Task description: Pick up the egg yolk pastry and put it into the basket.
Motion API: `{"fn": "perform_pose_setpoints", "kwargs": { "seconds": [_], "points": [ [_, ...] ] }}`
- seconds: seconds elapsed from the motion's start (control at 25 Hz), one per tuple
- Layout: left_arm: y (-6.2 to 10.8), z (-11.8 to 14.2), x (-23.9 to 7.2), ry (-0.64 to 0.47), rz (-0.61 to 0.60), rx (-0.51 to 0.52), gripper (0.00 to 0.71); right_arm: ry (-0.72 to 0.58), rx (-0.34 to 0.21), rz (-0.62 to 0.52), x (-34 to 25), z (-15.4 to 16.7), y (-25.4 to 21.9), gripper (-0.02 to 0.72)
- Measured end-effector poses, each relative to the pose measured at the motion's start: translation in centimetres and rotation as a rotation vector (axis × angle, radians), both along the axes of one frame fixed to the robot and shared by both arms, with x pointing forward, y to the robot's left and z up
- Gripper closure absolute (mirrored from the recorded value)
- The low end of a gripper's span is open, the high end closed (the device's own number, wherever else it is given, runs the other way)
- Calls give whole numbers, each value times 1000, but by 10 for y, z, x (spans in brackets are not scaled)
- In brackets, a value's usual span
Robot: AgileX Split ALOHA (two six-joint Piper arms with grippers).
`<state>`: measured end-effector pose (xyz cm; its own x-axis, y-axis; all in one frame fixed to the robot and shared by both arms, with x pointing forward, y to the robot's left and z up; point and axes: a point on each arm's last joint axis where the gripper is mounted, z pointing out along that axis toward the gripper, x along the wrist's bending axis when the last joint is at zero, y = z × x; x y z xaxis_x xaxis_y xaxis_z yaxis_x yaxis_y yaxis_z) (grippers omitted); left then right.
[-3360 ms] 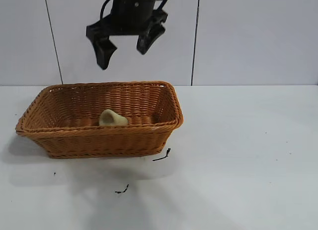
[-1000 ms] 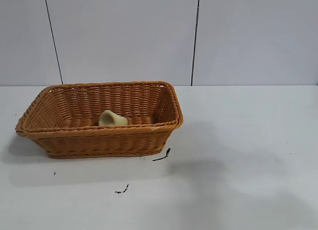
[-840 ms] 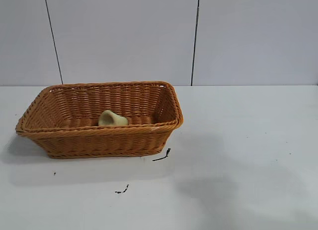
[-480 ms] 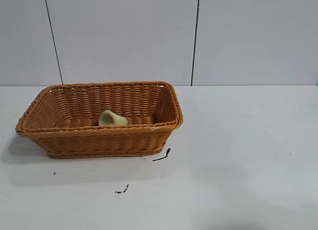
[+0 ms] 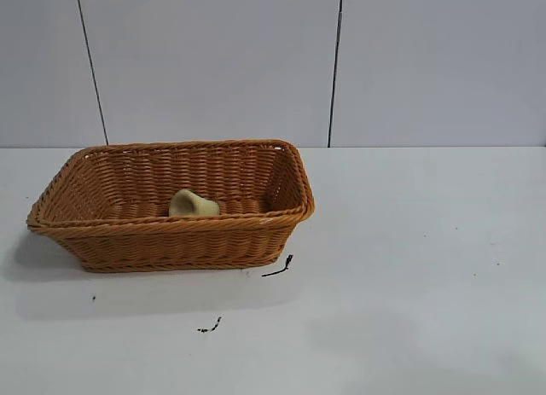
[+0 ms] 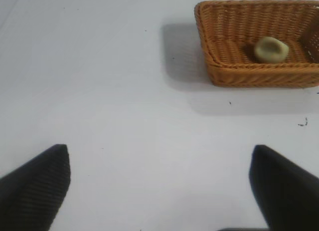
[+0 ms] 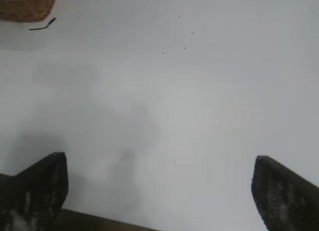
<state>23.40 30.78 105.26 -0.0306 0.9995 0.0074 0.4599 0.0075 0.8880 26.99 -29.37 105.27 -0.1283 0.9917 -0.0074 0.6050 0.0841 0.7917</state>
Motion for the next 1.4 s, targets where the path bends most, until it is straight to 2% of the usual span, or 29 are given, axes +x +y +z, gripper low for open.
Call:
{"fn": "perform_pose_setpoints", "kwargs": {
  "seconds": [0.36, 1.4],
  "points": [
    [0, 0, 0, 0, 0, 0, 14, -222, 19, 4, -35, 3, -4, 10],
    [0, 0, 0, 0, 0, 0, 14, -221, 21, -1, -35, 2, -4, 10]
  ]
}}
